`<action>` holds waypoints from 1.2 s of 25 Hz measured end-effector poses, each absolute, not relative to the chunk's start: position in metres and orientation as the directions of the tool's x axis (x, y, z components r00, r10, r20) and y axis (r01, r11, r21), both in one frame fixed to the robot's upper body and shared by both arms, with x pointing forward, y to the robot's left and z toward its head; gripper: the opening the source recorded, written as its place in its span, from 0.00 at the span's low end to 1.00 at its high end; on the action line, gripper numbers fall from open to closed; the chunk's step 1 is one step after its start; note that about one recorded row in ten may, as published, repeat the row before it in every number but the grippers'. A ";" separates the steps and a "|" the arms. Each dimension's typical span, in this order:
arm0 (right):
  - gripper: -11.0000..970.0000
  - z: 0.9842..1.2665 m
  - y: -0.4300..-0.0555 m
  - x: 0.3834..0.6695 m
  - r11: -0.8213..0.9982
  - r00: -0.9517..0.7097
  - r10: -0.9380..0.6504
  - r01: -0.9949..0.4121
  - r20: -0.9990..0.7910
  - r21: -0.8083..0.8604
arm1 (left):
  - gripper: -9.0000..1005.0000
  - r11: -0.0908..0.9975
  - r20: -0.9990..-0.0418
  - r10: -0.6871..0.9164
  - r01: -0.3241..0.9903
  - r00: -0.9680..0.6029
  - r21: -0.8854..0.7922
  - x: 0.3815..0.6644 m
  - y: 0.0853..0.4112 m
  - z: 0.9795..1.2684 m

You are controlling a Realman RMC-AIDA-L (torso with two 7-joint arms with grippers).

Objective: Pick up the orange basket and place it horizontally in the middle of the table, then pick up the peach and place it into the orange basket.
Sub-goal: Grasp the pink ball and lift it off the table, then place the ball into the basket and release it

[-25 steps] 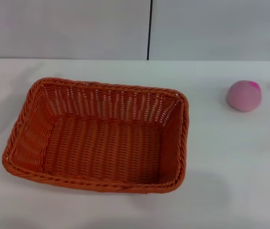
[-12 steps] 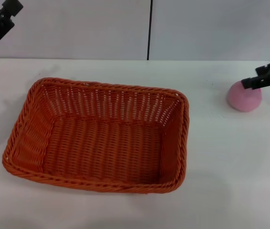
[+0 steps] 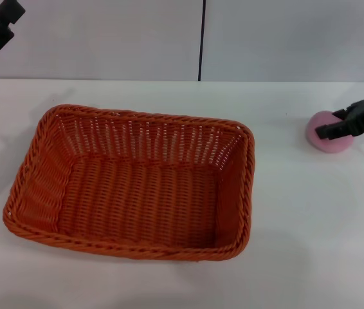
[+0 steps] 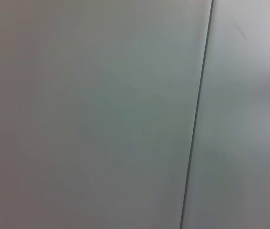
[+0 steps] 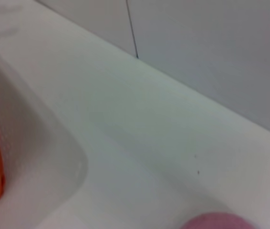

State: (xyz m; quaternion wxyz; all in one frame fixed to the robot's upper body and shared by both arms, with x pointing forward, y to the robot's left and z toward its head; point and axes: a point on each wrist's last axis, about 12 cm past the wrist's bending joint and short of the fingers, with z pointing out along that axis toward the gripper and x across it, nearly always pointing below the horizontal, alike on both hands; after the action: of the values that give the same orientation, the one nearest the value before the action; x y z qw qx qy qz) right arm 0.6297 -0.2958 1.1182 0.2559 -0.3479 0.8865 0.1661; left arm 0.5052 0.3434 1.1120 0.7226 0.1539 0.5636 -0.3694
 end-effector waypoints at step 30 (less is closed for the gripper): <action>0.21 1.205 -0.281 0.607 0.488 -0.289 -0.150 -0.853 -0.945 0.184 | 0.70 0.682 -0.933 -0.353 0.703 0.072 -0.204 0.512 0.338 1.109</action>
State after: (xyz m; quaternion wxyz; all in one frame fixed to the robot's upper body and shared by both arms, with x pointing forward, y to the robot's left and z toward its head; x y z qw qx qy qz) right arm 0.6071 -0.2808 1.2046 0.4821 -0.3506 0.7154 0.3645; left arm 0.5116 0.3383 1.1092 0.7162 0.1526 0.5727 -0.3685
